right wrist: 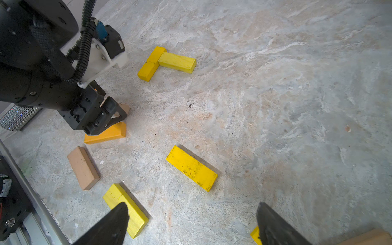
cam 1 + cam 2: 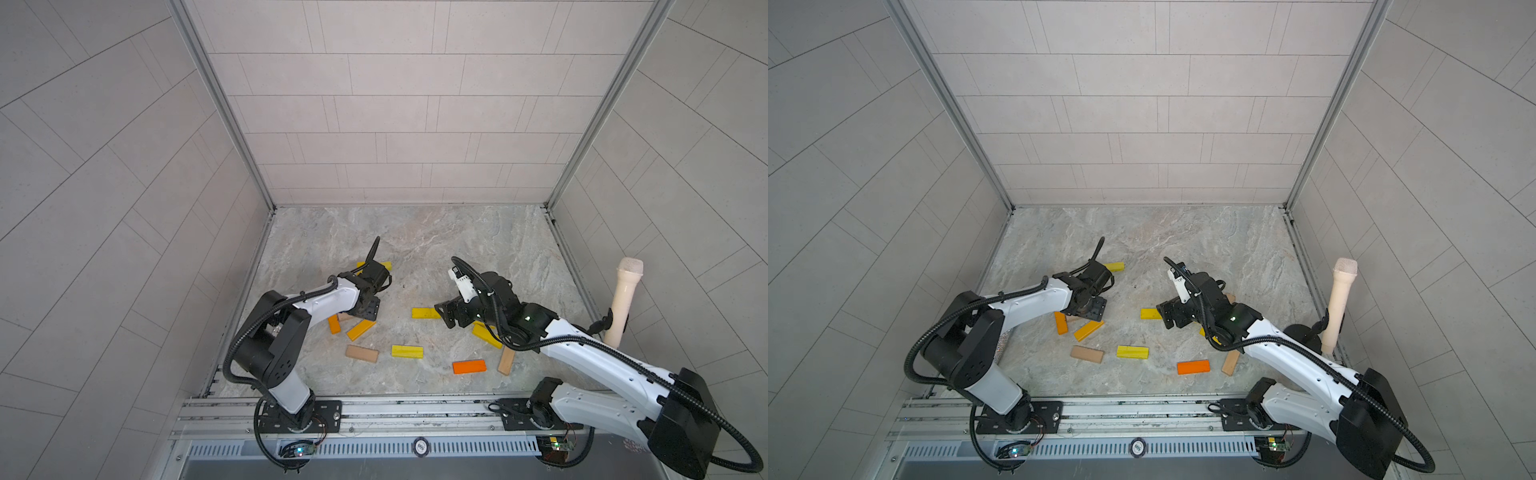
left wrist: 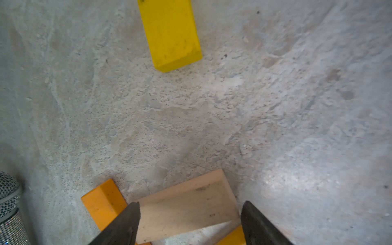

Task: Assemble the number 8 with building blocks
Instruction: Assemble the building block at the center of the board.

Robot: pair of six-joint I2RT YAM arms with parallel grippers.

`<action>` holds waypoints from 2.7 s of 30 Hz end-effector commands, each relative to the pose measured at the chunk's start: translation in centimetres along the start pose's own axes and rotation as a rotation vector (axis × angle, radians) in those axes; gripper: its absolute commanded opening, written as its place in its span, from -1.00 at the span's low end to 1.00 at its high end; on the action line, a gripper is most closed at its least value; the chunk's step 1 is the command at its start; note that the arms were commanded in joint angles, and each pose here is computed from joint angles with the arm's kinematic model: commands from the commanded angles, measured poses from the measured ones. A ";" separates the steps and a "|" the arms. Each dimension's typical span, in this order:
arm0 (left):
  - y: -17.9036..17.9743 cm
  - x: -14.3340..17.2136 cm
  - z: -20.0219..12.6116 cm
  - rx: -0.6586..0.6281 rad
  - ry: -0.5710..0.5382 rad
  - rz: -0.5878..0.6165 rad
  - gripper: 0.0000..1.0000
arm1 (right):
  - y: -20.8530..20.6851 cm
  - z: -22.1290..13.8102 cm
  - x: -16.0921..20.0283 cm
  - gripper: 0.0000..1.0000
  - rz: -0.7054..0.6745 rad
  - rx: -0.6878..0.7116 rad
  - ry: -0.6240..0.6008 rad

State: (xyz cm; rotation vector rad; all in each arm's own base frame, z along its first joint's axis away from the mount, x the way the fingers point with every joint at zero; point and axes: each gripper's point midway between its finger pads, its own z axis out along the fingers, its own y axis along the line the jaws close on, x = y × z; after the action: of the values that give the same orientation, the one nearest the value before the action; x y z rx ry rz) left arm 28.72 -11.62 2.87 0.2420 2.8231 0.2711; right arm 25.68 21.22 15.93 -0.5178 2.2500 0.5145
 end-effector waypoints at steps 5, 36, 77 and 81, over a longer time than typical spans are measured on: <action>1.7 1.3 -0.4 -0.047 0.027 -0.061 0.58 | 0.4 -0.1 -0.4 0.91 0.001 -0.011 -0.021; 4.2 2.8 0.3 -0.101 0.113 -0.141 0.76 | 0.3 -0.1 -0.2 0.91 0.011 -0.011 -0.025; 2.0 -2.7 0.8 -0.021 0.124 0.061 0.48 | 0.2 0.1 0.2 0.91 0.002 -0.002 -0.009; 2.4 -2.5 0.9 -0.048 0.146 0.084 0.46 | 0.1 0.1 0.5 0.92 0.004 0.001 -0.006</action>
State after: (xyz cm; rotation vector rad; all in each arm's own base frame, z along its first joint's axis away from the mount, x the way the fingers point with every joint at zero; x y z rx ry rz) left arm 31.91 -10.54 3.31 0.3059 2.9256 0.3090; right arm 25.55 21.42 15.68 -0.5168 2.2508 0.5250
